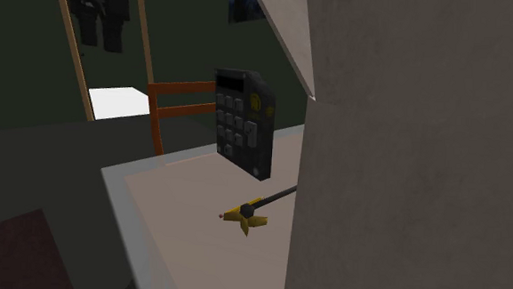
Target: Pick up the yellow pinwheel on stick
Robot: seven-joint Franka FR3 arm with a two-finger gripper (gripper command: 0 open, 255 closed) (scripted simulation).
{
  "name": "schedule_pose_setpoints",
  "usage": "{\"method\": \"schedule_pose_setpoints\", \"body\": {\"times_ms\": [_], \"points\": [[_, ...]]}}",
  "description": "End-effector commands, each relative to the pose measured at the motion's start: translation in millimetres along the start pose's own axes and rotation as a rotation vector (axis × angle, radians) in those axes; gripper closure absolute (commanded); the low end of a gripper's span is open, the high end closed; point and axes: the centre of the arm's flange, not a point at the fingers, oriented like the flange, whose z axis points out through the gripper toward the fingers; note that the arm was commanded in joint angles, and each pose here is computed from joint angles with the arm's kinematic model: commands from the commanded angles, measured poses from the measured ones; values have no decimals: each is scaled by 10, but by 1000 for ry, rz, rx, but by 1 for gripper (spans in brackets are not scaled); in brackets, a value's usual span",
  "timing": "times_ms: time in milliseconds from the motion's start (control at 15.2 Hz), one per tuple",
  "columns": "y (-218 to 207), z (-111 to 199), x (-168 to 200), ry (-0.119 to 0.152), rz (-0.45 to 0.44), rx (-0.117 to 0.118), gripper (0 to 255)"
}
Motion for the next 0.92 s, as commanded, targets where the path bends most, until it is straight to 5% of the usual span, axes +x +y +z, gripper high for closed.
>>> {"method": "schedule_pose_setpoints", "body": {"times_ms": [0, 858], "points": [[145, 175, 181, -5, 8, -2, 0], [1014, 1080, 1398, -42, 59, -13, 0]]}}
